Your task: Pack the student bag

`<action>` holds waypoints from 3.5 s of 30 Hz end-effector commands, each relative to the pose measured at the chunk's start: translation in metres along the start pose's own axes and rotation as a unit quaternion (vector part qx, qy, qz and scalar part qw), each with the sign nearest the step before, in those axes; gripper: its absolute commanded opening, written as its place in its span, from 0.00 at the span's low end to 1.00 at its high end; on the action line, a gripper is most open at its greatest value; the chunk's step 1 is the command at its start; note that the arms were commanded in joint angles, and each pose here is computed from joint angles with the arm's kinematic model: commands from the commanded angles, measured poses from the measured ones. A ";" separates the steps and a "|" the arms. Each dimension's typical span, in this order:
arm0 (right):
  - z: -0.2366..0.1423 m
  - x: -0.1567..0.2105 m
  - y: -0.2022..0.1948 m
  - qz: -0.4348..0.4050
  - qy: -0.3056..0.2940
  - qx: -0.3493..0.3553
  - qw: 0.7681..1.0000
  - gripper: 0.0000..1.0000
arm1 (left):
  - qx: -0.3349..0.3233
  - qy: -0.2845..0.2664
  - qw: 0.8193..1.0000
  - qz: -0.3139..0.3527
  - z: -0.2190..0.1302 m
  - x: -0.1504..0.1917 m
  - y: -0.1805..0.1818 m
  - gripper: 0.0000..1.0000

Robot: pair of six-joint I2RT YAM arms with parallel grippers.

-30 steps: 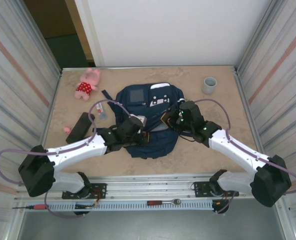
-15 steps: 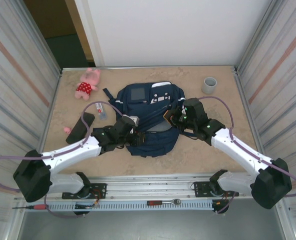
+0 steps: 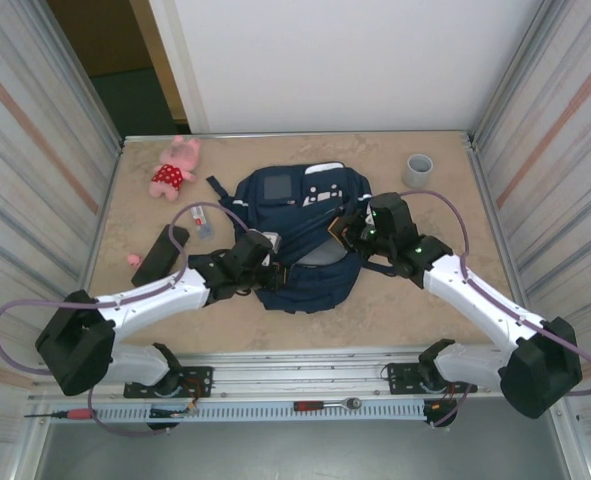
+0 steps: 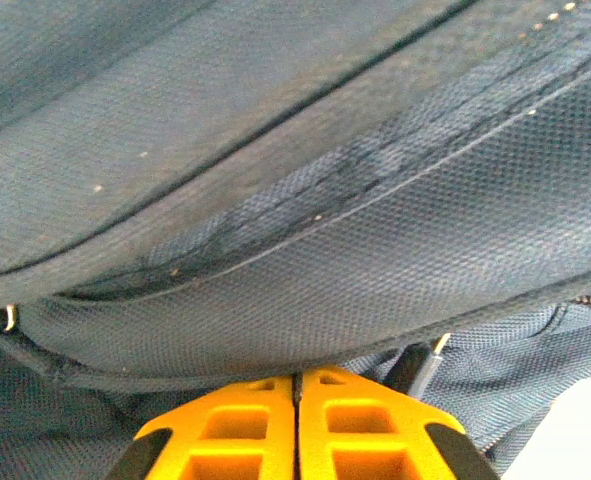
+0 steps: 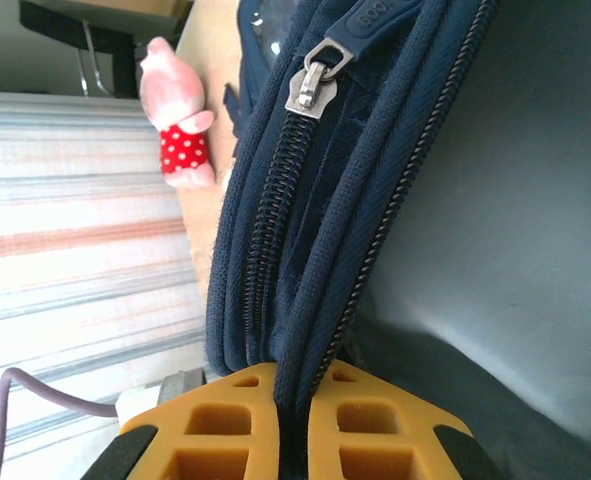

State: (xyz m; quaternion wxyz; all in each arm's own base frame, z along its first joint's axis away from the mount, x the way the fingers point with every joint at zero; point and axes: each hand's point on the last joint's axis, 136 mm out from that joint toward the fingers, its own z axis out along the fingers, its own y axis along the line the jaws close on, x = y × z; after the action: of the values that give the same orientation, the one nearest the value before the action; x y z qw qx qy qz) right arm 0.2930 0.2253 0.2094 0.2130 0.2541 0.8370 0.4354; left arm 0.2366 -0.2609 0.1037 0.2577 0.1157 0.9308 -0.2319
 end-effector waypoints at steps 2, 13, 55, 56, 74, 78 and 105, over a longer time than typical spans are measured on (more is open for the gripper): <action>-0.021 -0.026 0.018 -0.019 -0.026 -0.030 0.999 0.00 | -0.045 -0.015 0.999 -0.012 -0.012 -0.002 0.028 0.01; -0.029 -0.038 0.014 -0.009 -0.026 -0.034 0.999 0.00 | -0.002 -0.038 0.999 -0.010 -0.029 -0.003 0.041 0.02; -0.019 -0.017 0.056 -0.040 -0.013 -0.066 0.997 0.00 | 0.096 -0.005 0.990 0.099 0.005 -0.015 -0.057 0.27; -0.019 -0.017 0.056 -0.041 -0.012 -0.066 0.997 0.00 | 0.096 -0.001 0.990 0.099 0.006 -0.013 -0.058 0.28; -0.031 -0.031 0.041 -0.031 -0.022 -0.050 0.998 0.00 | 0.012 0.009 0.997 0.082 0.008 0.001 -0.021 0.03; -0.040 -0.043 0.032 -0.040 -0.033 -0.040 0.998 0.00 | 0.007 0.002 0.997 0.072 0.000 0.005 -0.009 0.00; 0.045 0.032 -0.017 0.005 0.020 0.018 1.000 0.49 | 0.166 -0.057 0.977 0.119 -0.012 -0.024 -0.072 0.00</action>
State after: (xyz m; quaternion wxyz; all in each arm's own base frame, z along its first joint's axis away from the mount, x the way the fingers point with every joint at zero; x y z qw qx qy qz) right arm 0.2816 0.2552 0.1672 0.1774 0.2430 0.8572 0.4179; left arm 0.2229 -0.3088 0.1326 0.2847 0.2372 0.8666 -0.3342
